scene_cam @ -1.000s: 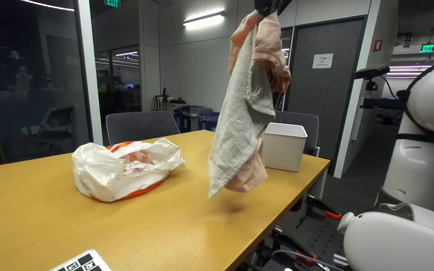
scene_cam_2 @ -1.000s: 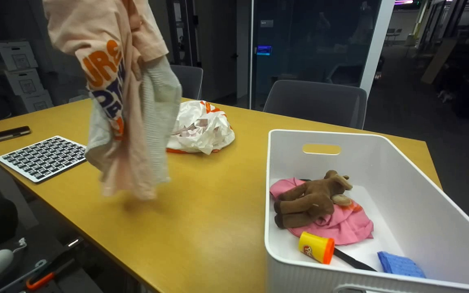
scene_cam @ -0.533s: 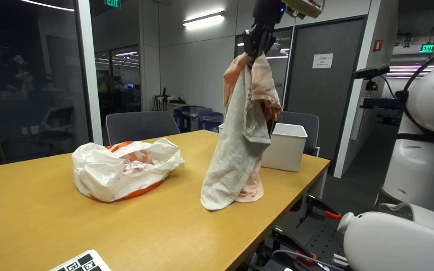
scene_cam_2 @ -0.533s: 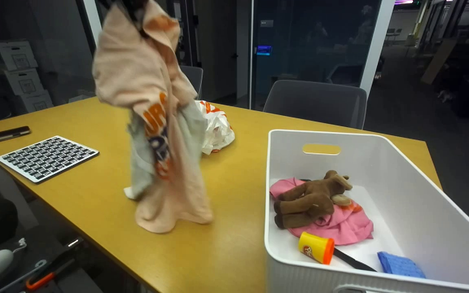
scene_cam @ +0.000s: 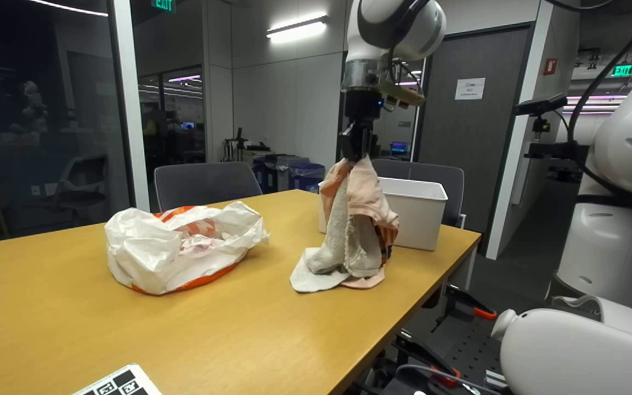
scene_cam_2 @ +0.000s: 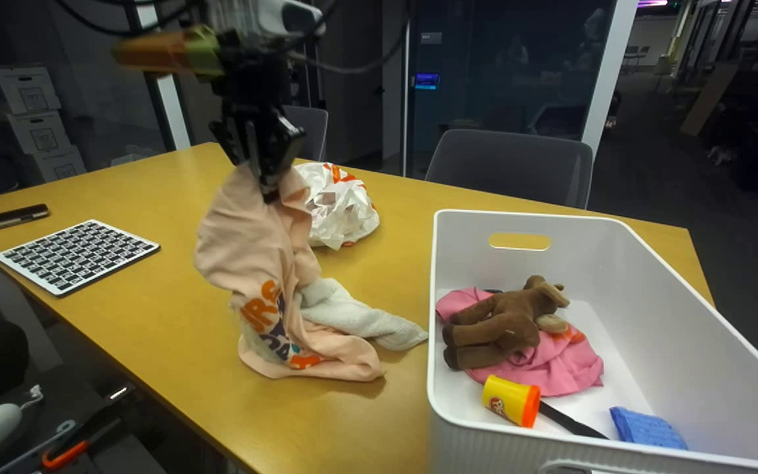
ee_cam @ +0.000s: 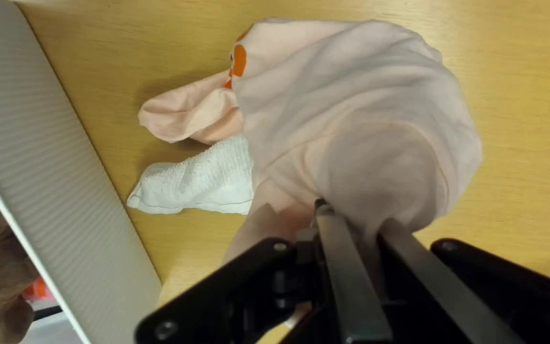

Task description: Remove the shirts in the basket and put them inside the bag

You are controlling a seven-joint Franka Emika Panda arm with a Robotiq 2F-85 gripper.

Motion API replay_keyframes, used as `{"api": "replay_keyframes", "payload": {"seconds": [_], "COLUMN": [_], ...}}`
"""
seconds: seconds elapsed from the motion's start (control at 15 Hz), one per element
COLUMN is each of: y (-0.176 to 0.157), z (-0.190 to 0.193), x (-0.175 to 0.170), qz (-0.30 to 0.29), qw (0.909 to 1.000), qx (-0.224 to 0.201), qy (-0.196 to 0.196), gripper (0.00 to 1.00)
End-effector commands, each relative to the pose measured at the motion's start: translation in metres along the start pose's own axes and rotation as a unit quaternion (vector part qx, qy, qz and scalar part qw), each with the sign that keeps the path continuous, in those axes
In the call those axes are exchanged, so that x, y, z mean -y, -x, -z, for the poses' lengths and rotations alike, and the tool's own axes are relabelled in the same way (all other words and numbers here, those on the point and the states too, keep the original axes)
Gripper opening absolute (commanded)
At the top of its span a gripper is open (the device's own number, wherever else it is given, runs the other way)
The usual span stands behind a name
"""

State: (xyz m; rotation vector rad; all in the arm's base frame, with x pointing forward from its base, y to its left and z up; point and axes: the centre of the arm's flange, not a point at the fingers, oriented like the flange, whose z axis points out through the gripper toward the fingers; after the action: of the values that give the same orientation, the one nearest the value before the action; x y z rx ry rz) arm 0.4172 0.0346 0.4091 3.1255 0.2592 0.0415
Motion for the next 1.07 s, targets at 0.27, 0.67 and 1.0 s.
{"api": "replay_keyframes", "payload": {"seconds": [0.27, 0.67, 1.0], "y": [-0.055, -0.048, -0.05], "z": [-0.107, -0.152, -0.16], "x": [-0.05, -0.06, -0.06], "qz": [0.001, -0.004, -0.005], "qw": [0.9979, 0.9938, 0.993], "qx": [0.055, 0.099, 0.106], "qy": [-0.034, -0.05, -0.051], "gripper": [0.02, 0.35, 0.34]}}
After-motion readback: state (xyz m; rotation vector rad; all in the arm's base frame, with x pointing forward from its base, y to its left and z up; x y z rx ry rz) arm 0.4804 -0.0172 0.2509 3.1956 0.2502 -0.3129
